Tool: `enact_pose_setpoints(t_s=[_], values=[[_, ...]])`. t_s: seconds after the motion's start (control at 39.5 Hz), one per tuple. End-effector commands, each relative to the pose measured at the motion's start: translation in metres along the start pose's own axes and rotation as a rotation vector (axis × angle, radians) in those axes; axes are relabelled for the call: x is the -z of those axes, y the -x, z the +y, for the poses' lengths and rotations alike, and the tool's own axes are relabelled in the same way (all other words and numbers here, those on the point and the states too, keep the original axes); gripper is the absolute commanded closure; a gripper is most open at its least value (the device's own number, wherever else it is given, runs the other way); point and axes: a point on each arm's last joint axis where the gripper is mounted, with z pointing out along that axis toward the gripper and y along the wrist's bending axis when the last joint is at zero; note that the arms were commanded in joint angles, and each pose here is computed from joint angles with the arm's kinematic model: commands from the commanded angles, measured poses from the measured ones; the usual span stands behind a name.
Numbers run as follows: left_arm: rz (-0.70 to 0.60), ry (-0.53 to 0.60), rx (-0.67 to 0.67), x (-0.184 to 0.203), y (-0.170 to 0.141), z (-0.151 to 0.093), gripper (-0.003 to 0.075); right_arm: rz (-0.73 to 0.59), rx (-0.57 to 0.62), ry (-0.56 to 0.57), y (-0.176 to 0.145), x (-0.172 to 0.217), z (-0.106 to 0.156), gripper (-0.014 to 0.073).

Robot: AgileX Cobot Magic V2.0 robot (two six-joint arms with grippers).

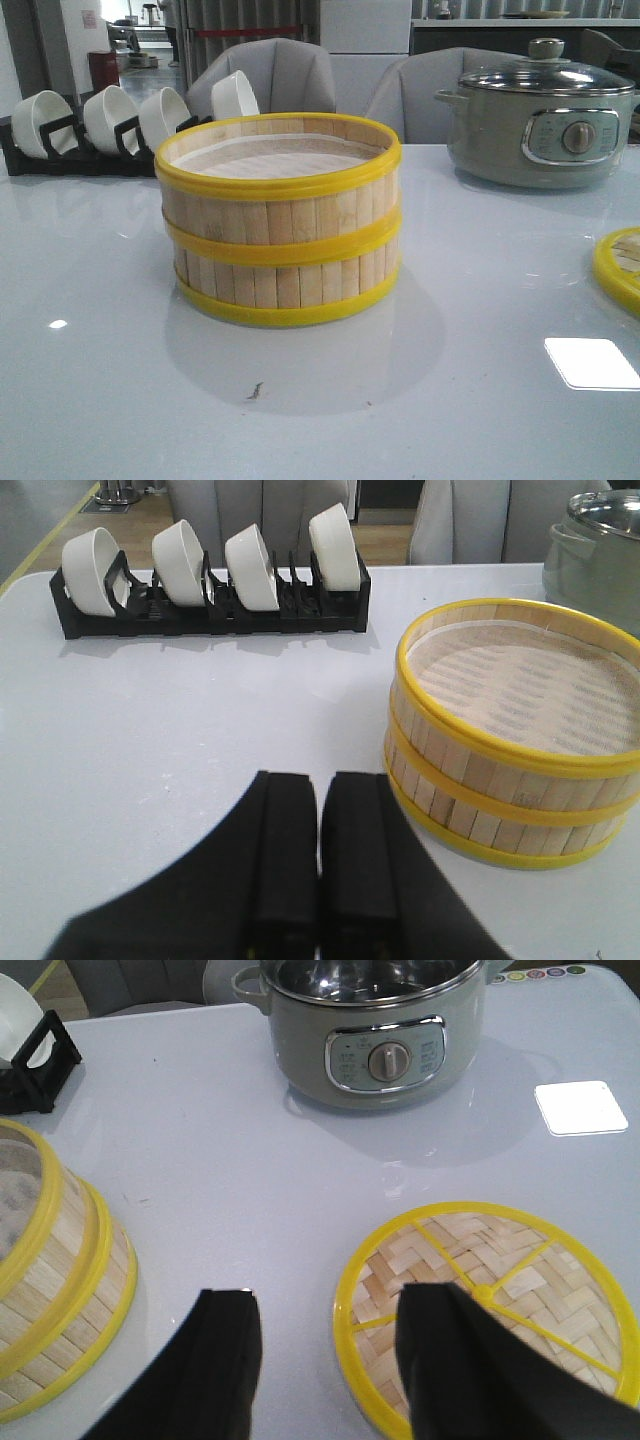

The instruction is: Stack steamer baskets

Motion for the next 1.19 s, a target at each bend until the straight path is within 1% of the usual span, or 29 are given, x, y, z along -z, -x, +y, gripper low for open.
enact_pose_setpoints(t_s=[0.0,0.3,0.35,0.41,0.56,0.63,0.86,0.91,0.96,1.09,1.14,1.17], values=[[-0.097,-0.021,0.013,0.002,0.016,-0.002,0.0633,-0.111,0.013,0.013,0.017,0.005,0.003,0.0162],[-0.107,-0.023,0.013,0.002,0.017,-0.003,0.0633,-0.111,0.013,0.013,0.017,0.005,0.003,0.0164],[-0.107,-0.023,0.013,0.002,0.017,-0.003,0.0633,-0.110,0.013,0.013,0.017,0.005,0.003,0.0188],[-0.107,-0.023,0.013,0.002,0.017,-0.003,0.0633,-0.103,0.013,0.012,0.016,0.005,0.002,0.0249],[-0.107,-0.023,0.013,0.002,0.017,-0.003,0.0633,-0.082,0.013,0.009,0.014,0.005,0.002,0.0479],[-0.107,-0.023,0.013,0.002,0.017,-0.003,0.0633,-0.081,0.013,0.009,0.014,0.005,0.002,0.0552],[-0.107,-0.023,0.013,0.002,0.017,-0.003,0.0633,-0.062,0.013,0.006,0.013,0.005,0.002,0.0541],[-0.107,-0.023,0.013,0.002,0.017,-0.003,0.0633,-0.046,0.013,0.003,0.011,0.005,0.002,0.0521],[-0.107,-0.023,0.013,0.002,0.017,-0.003,0.0633,-0.027,0.013,0.001,0.009,0.004,0.001,0.0475],[-0.107,-0.023,0.013,0.002,0.017,-0.003,0.0633,0.019,0.012,-0.006,0.005,0.004,0.001,0.0245],[-0.107,-0.023,0.013,0.002,0.017,-0.003,0.0633,0.038,0.012,-0.009,0.003,0.005,0.000,0.0199],[-0.107,-0.023,0.013,0.002,0.017,-0.003,0.0633,0.045,0.012,-0.010,0.003,0.005,0.000,0.0197]])
